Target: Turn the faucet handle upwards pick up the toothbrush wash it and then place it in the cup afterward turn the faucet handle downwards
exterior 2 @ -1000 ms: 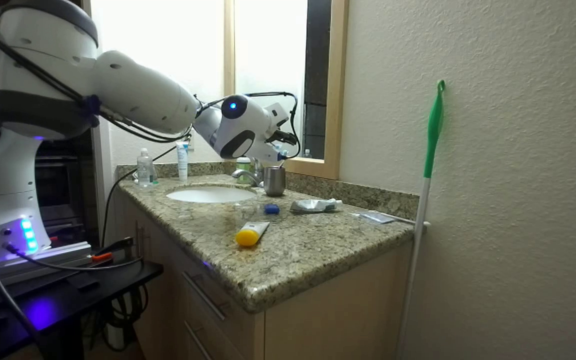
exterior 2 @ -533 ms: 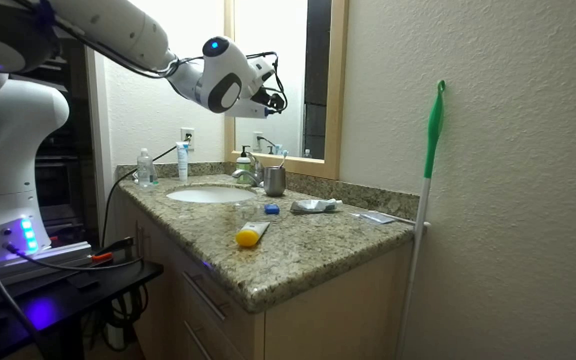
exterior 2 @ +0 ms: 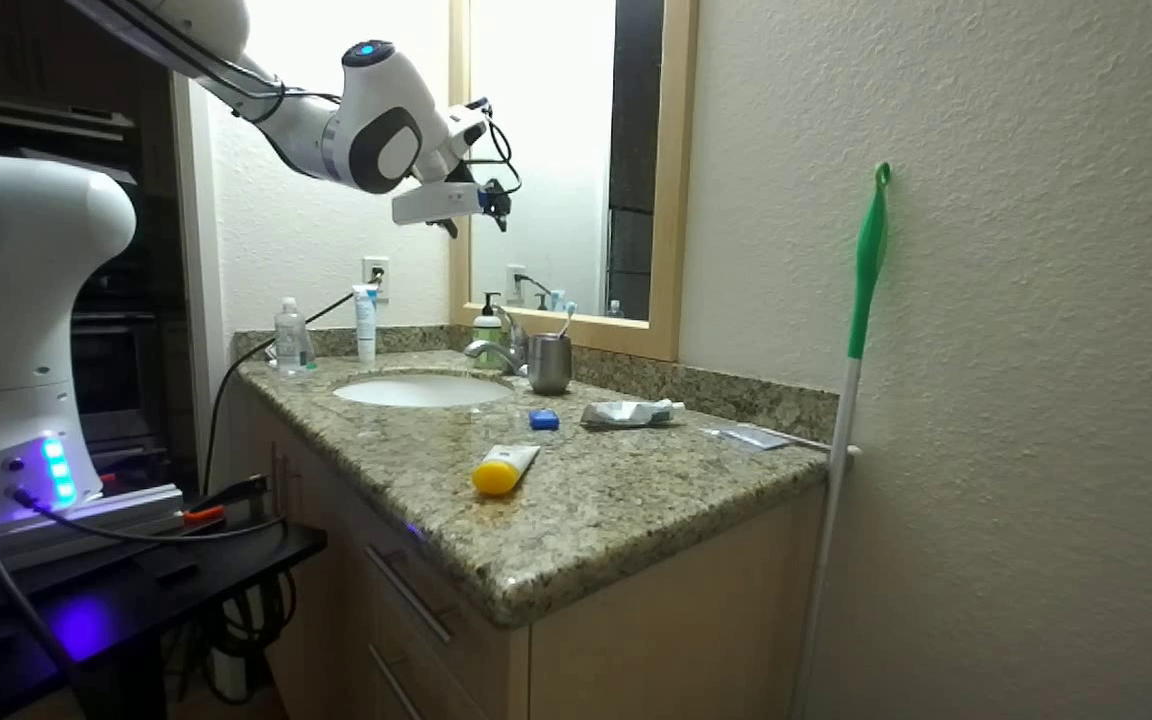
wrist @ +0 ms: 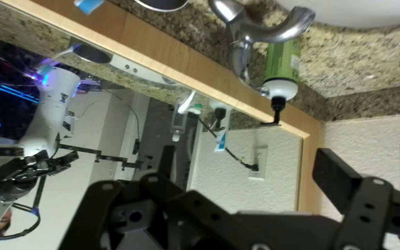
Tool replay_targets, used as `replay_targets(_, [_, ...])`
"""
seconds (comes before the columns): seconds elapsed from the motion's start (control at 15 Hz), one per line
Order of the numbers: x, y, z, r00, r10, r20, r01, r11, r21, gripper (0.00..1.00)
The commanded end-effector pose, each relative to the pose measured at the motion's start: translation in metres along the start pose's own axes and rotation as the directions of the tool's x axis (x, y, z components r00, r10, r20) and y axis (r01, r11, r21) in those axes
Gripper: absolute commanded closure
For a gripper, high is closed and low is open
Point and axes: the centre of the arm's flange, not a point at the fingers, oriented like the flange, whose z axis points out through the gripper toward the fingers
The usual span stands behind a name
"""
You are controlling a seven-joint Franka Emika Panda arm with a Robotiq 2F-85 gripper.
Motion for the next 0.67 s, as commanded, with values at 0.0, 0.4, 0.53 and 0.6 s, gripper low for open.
replay_targets(0.0, [-0.031,-0.073,0.001,0.982,-0.184,0.048,0.181,0.982,0.056,0.00])
replay_targets(0.4, [-0.025,-0.113,0.029,0.954,-0.299,-0.009,0.295,0.933,0.205,0.00])
replay_targets(0.53, [-0.021,-0.111,0.032,0.958,-0.288,-0.007,0.283,0.936,0.207,0.00])
replay_targets(0.6, [-0.021,-0.109,0.031,0.958,-0.285,-0.007,0.281,0.938,0.204,0.00])
